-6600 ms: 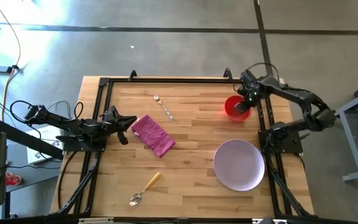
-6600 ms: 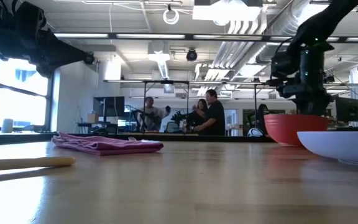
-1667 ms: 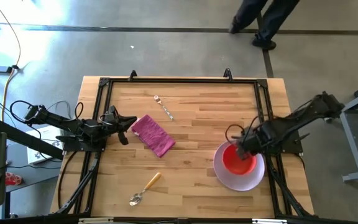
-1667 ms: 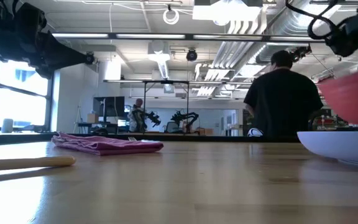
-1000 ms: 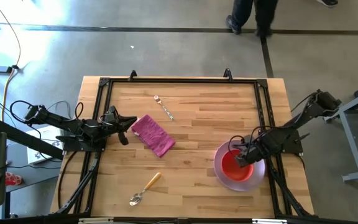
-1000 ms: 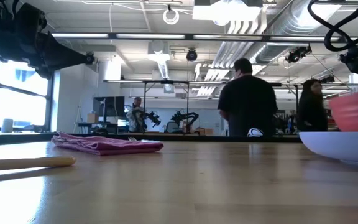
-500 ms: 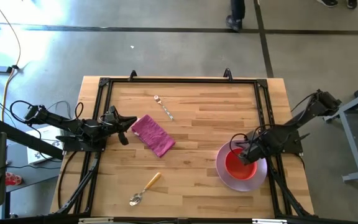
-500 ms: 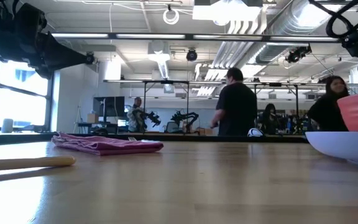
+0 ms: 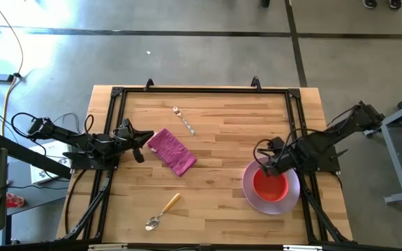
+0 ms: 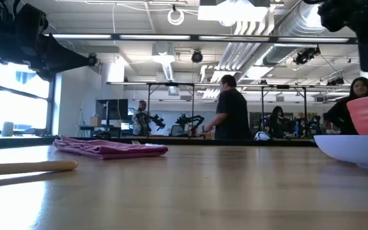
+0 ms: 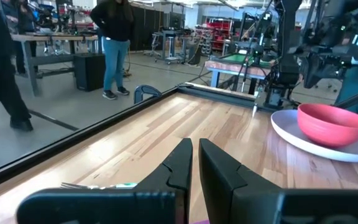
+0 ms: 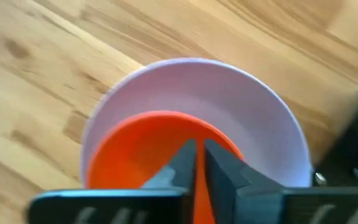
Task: Set table place
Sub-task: Move the purple plate closer to the middle of the table
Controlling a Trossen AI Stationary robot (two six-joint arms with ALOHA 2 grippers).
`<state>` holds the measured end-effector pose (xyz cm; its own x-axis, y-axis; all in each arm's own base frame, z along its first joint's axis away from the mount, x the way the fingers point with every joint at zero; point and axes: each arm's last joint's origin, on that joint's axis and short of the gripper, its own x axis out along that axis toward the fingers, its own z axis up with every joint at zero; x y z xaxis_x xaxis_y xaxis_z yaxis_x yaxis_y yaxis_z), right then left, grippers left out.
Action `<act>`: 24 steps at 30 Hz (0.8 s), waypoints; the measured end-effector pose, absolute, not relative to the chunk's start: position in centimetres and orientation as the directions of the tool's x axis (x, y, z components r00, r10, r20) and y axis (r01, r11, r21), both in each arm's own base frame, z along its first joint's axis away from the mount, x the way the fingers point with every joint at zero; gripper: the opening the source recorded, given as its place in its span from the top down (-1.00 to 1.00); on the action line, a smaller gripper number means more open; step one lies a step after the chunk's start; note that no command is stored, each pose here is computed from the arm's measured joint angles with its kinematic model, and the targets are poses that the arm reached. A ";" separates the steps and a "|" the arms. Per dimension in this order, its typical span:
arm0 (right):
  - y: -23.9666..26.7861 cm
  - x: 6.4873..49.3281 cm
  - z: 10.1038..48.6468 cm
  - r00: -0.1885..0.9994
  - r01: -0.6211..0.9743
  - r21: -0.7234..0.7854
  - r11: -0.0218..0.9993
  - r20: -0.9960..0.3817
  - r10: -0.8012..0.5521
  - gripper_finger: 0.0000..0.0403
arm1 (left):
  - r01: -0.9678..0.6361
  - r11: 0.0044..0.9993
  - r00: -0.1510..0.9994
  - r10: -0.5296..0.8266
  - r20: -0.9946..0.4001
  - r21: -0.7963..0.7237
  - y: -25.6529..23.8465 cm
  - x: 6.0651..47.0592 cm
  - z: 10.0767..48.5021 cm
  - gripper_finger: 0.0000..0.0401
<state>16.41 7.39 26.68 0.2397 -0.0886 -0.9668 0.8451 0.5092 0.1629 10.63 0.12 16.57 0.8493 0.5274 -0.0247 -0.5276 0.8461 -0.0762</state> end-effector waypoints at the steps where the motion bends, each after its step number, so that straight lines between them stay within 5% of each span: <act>1: 7.1 16.8 26.6 0.258 0.836 0.178 0.520 -0.962 -0.084 0.96 | -0.528 0.846 0.849 0.527 -0.025 -0.076 0.1 10.6 16.6 0.91; 8: 4.1 19.6 25.7 0.263 0.765 0.152 0.625 -0.961 -0.089 1.00 | -0.528 0.846 0.849 0.527 -0.027 -0.074 0.1 10.6 16.5 0.91; 24: -0.4 24.8 19.5 0.034 0.396 0.284 0.873 -0.955 0.295 1.00 | -0.528 0.846 0.849 0.527 -0.029 -0.072 0.1 10.6 16.5 0.91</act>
<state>24.79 -0.44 19.52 0.0341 0.2951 -0.9549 0.3959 0.8732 0.2840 10.63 0.12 16.51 0.8491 0.5274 -0.0292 -0.5280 0.8461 -0.0722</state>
